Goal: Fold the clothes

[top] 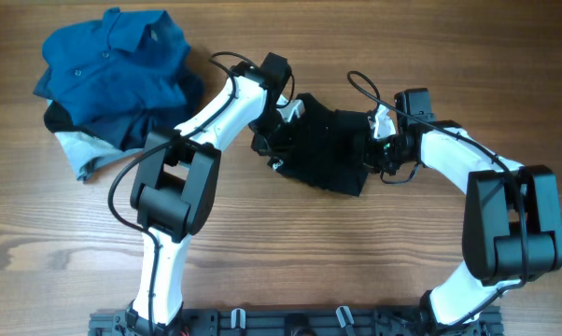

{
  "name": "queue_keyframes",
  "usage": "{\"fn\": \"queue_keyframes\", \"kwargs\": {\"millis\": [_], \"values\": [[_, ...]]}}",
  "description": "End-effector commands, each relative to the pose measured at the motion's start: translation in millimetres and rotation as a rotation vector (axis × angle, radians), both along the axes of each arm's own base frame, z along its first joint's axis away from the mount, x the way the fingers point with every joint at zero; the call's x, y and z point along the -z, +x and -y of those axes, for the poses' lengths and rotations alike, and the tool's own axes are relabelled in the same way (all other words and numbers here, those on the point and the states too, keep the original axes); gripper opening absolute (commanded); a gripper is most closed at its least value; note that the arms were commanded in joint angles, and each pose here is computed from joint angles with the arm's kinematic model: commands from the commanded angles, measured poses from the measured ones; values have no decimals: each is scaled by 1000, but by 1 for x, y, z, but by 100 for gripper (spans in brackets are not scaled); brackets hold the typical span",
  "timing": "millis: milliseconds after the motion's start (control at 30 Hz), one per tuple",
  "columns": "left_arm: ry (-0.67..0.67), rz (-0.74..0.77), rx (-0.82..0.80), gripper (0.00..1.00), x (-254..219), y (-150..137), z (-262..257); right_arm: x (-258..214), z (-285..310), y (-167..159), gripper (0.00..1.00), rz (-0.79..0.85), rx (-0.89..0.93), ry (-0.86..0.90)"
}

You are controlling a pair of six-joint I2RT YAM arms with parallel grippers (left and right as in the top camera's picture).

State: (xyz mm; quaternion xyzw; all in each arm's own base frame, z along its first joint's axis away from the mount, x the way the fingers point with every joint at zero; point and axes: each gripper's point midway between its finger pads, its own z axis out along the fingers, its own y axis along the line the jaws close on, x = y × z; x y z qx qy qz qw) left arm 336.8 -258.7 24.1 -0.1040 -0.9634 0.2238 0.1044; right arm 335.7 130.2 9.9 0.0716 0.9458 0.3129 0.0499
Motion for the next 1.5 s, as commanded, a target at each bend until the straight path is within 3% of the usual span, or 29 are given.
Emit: {"fn": "queue_keyframes", "kwargs": {"millis": [0,267,367,467,633,733,867,933,1033,1100,1267,1300,1467], "values": [[94,25,-32,10,14,11,-29,3,1,-8,5,9,-54,-4],[-12,197,-94,27,-58,39,-38,-139,-2,10,4,427,-64,87],[-85,343,-101,47,-97,57,-30,-157,-6,17,4,517,-76,92],[-145,468,-95,52,-115,78,-17,-141,-10,31,4,501,-49,81],[-159,487,-99,38,-77,103,-3,-83,-25,54,4,343,37,144],[-134,397,-107,30,-35,100,-2,-36,-29,45,5,182,64,144],[-96,309,-100,29,7,91,-4,20,8,16,4,-34,177,-101],[-72,280,-109,29,17,89,-11,26,23,4,4,-64,172,-195],[-74,290,-136,32,10,96,-22,21,16,1,4,-35,93,-169],[-93,309,-159,43,-8,101,-31,12,10,2,4,0,46,-132],[-72,303,-238,95,-42,102,-71,-2,8,6,4,41,43,-121],[-89,274,-239,100,-42,98,-75,-1,8,5,4,34,43,-122],[-381,184,-26,100,-23,59,-45,0,9,1,4,17,43,-124]]}}
